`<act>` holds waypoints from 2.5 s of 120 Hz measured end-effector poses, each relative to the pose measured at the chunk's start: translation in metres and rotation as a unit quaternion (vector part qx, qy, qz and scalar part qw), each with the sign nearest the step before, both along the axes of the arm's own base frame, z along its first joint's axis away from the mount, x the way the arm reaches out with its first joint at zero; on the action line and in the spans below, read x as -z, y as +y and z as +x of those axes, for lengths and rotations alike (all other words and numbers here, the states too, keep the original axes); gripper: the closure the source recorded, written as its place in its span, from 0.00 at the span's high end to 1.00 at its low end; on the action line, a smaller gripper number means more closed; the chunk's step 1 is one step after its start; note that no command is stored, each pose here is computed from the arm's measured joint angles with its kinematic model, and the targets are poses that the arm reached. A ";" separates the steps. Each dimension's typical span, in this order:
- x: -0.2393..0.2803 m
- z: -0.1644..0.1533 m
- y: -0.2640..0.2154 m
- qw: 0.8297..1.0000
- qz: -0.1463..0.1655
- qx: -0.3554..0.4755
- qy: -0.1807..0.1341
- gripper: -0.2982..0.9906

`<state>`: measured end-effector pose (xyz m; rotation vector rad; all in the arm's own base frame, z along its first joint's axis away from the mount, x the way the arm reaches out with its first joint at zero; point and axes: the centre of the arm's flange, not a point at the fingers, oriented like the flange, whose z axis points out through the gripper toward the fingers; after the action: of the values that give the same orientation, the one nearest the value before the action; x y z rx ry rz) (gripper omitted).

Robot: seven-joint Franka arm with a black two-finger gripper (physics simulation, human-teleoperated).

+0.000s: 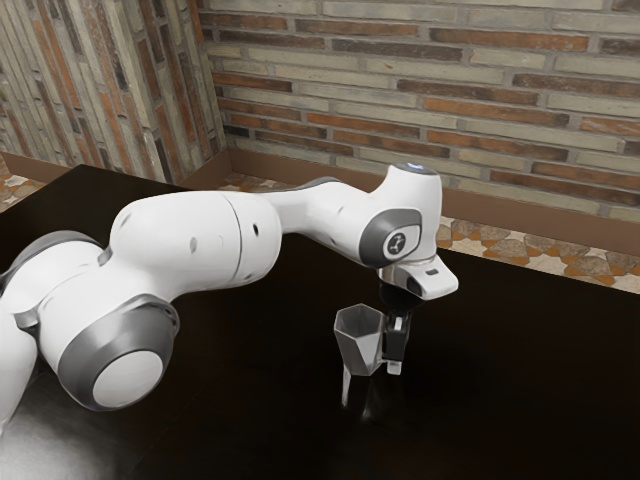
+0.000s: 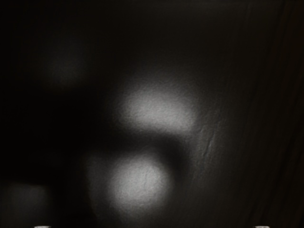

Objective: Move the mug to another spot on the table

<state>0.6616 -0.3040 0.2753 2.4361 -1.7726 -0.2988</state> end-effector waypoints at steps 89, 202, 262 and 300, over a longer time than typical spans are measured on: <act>-0.014 0.002 -0.006 1.000 0.001 0.006 -0.024 0.27; -0.009 -0.034 0.126 0.987 0.149 -0.054 -0.003 0.24; -0.009 -0.040 0.200 0.977 0.175 -0.119 -0.006 0.24; -0.001 -0.036 0.202 0.975 0.181 -0.126 -0.012 0.24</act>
<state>0.6257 -0.1024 0.2761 2.8856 -1.5023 -0.6142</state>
